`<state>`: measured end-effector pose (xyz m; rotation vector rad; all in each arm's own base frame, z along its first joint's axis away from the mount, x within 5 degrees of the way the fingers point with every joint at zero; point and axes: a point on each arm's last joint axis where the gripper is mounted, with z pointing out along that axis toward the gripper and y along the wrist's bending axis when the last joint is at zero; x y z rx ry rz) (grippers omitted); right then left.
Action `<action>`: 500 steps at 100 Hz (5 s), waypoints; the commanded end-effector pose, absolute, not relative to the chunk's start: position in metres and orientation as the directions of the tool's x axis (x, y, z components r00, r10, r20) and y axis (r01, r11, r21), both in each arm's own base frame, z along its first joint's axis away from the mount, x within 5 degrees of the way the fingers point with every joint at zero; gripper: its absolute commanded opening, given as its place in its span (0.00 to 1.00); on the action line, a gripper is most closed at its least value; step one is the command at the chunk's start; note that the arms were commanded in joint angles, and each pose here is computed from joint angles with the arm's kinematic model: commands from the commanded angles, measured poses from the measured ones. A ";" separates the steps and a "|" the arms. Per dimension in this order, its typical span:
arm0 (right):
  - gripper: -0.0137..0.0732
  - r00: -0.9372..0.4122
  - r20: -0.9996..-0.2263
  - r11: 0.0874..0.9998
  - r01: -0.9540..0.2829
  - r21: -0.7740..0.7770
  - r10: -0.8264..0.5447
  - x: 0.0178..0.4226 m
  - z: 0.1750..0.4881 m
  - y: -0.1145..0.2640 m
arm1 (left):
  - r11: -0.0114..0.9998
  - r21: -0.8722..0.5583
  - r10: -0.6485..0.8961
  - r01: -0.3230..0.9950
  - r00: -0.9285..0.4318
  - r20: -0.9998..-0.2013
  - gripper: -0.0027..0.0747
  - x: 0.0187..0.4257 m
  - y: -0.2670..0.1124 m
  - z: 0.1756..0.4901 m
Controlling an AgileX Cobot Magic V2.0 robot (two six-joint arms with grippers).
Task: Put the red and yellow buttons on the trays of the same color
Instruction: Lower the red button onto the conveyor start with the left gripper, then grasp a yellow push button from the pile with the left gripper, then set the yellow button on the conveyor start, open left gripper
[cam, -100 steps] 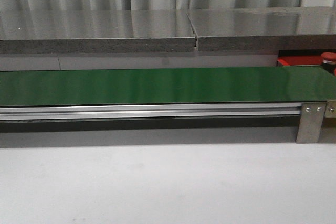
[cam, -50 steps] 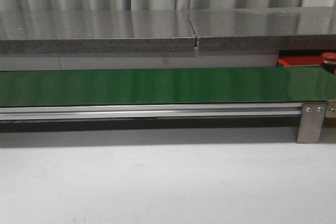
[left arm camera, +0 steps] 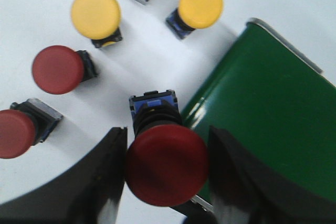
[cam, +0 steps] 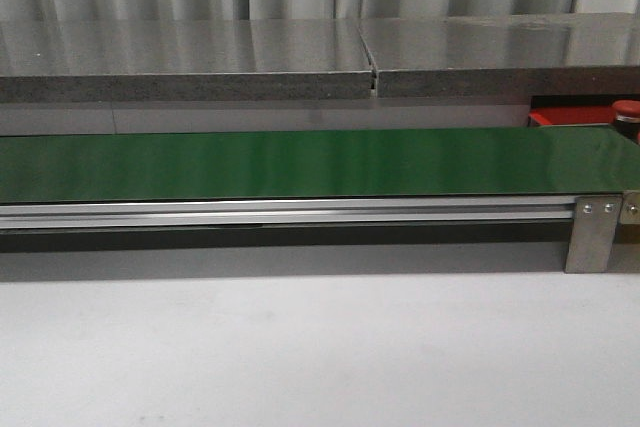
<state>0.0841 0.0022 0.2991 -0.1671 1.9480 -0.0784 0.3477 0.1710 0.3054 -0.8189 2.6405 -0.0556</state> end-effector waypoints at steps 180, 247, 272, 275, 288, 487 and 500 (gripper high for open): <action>0.08 -0.274 -0.950 0.988 -0.054 -0.144 -0.153 0.086 0.314 0.001 | 0.537 -0.374 -0.839 -0.756 -0.433 -0.328 0.74 0.413 0.187 0.275; 0.08 -0.274 -0.950 0.988 -0.054 -0.144 -0.153 0.086 0.314 0.001 | 0.525 -0.366 -0.849 -0.769 -0.443 -0.288 0.74 0.446 0.202 0.231; 0.08 -0.274 -0.950 0.988 -0.054 -0.144 -0.153 0.086 0.314 0.001 | 0.525 -0.369 -0.849 -0.767 -0.440 -0.292 0.43 0.447 0.203 0.232; 0.08 -0.274 -0.950 0.988 -0.054 -0.144 -0.153 0.086 0.314 0.001 | 0.525 -0.369 -0.849 -0.767 -0.440 -0.293 0.40 0.447 0.203 0.232; 0.08 -0.274 -0.950 0.988 -0.054 -0.144 -0.153 0.086 0.314 0.001 | 0.525 -0.369 -0.849 -0.767 -0.440 -0.293 0.27 0.447 0.203 0.232; 0.08 -0.274 -0.950 0.988 -0.054 -0.144 -0.153 0.086 0.314 0.001 | 0.965 -0.100 -0.263 -0.244 -0.865 -0.427 0.49 0.378 0.078 0.295; 0.08 -0.274 -0.950 0.988 -0.054 -0.144 -0.153 0.086 0.314 0.001 | 0.965 -0.100 -0.263 -0.244 -0.862 -0.432 0.69 0.379 0.078 0.295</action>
